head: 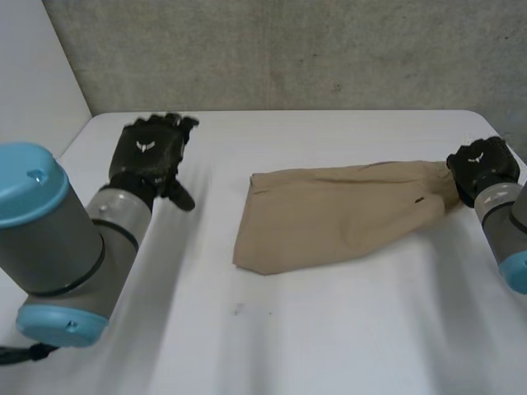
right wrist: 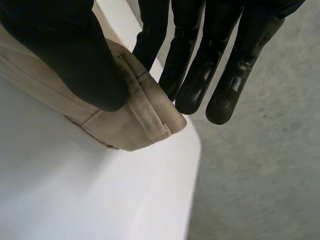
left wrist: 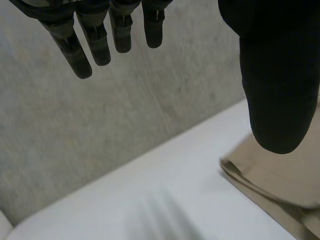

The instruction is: Fold the shorts.

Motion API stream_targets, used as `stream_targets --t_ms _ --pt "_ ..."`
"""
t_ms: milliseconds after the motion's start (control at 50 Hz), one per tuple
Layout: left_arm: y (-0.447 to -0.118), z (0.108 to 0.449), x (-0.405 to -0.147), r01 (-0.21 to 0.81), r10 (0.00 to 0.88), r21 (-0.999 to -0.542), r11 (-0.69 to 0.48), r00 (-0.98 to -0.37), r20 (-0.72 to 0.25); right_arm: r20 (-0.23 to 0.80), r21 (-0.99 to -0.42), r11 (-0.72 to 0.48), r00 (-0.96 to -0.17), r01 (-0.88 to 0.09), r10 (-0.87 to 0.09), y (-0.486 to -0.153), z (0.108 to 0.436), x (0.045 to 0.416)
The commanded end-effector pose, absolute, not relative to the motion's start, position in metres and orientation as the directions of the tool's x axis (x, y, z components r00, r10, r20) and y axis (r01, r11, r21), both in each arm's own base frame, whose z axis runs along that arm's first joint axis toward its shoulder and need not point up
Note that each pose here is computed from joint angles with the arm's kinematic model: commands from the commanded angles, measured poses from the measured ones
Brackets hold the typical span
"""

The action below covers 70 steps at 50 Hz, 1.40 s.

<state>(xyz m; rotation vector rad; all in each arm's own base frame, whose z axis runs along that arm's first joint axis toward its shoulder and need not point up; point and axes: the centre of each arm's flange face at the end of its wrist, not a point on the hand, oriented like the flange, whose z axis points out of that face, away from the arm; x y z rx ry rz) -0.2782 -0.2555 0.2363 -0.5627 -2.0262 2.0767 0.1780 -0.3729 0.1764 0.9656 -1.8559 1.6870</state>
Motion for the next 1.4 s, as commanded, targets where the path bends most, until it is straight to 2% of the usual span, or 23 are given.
stream_targets --t_ms 20,120,140,220,340,440,480,520,540,580,600,660,700,820,1020,1240,1320,1400 --pt "-0.254 0.271 -0.305 0.077 0.443 -0.987 -0.14 -0.887 -0.132 0.77 -0.636 -0.306 -0.56 -0.708 -0.305 -0.339 0.204 0.27" --pt "-0.246 0.27 -0.34 0.061 0.578 -0.986 -0.156 -0.804 -0.141 0.77 -0.634 -0.498 -0.426 -0.591 -0.474 -0.285 0.191 0.331" --pt "-0.245 0.27 -0.344 0.06 0.593 -0.986 -0.157 -0.793 -0.142 0.762 -0.641 -0.538 -0.367 -0.547 -0.534 -0.267 0.18 0.346" --pt "-0.247 0.27 -0.35 0.064 0.617 -0.987 -0.15 -0.774 -0.144 0.718 -0.674 -0.559 -0.252 -0.483 -0.649 -0.238 0.15 0.365" --pt "-0.254 0.269 -0.353 0.065 0.612 -0.987 -0.146 -0.778 -0.142 0.689 -0.697 -0.561 -0.202 -0.447 -0.696 -0.227 0.139 0.366" --pt "-0.258 0.264 -0.355 0.071 0.61 -0.987 -0.142 -0.78 -0.143 0.681 -0.71 -0.531 -0.258 -0.462 -0.686 -0.233 0.15 0.362" --pt "-0.261 0.262 -0.356 0.073 0.609 -0.988 -0.139 -0.78 -0.143 0.628 -0.76 -0.451 -0.351 -0.467 -0.694 -0.244 0.163 0.351" --pt "-0.263 0.259 -0.357 0.076 0.608 -0.988 -0.135 -0.781 -0.143 0.569 -0.806 -0.374 -0.426 -0.459 -0.703 -0.253 0.172 0.341" --pt "-0.264 0.258 -0.358 0.078 0.608 -0.988 -0.134 -0.78 -0.144 0.498 -0.85 -0.291 -0.49 -0.439 -0.715 -0.259 0.178 0.331" --pt "-0.267 0.256 -0.36 0.082 0.609 -0.988 -0.129 -0.78 -0.144 0.422 -0.888 -0.211 -0.541 -0.409 -0.727 -0.263 0.183 0.323" --pt "-0.267 0.256 -0.36 0.083 0.61 -0.988 -0.128 -0.779 -0.144 0.353 -0.915 -0.142 -0.58 -0.377 -0.735 -0.267 0.187 0.317" --pt "-0.271 0.249 -0.363 0.096 0.615 -0.99 -0.108 -0.776 -0.142 0.24 -0.948 -0.032 -0.643 -0.317 -0.727 -0.279 0.191 0.307" --pt "-0.273 0.243 -0.365 0.108 0.617 -0.99 -0.09 -0.774 -0.141 0.206 -0.955 0.0 -0.669 -0.295 -0.714 -0.288 0.195 0.302" --pt "-0.279 0.221 -0.37 0.155 0.623 -0.988 -0.024 -0.771 -0.136 0.161 -0.955 0.066 -0.694 -0.289 -0.701 -0.307 0.196 0.299" --pt "-0.28 0.226 -0.364 0.169 0.556 -0.986 -0.01 -0.818 -0.146 0.126 -0.94 0.133 -0.685 -0.313 -0.718 -0.295 0.195 0.293" --pt "-0.276 0.248 -0.359 0.142 0.542 -0.989 -0.041 -0.828 -0.142 0.152 -0.961 0.048 -0.669 -0.271 -0.727 -0.272 0.238 0.289" --pt "-0.273 0.269 -0.355 0.112 0.534 -0.99 -0.082 -0.834 -0.139 0.157 -0.977 -0.009 -0.687 -0.214 -0.709 -0.264 0.273 0.286" --pt "-0.269 0.281 -0.354 0.096 0.536 -0.99 -0.102 -0.833 -0.136 0.107 -0.992 -0.023 -0.712 -0.127 -0.694 -0.26 0.301 0.282"
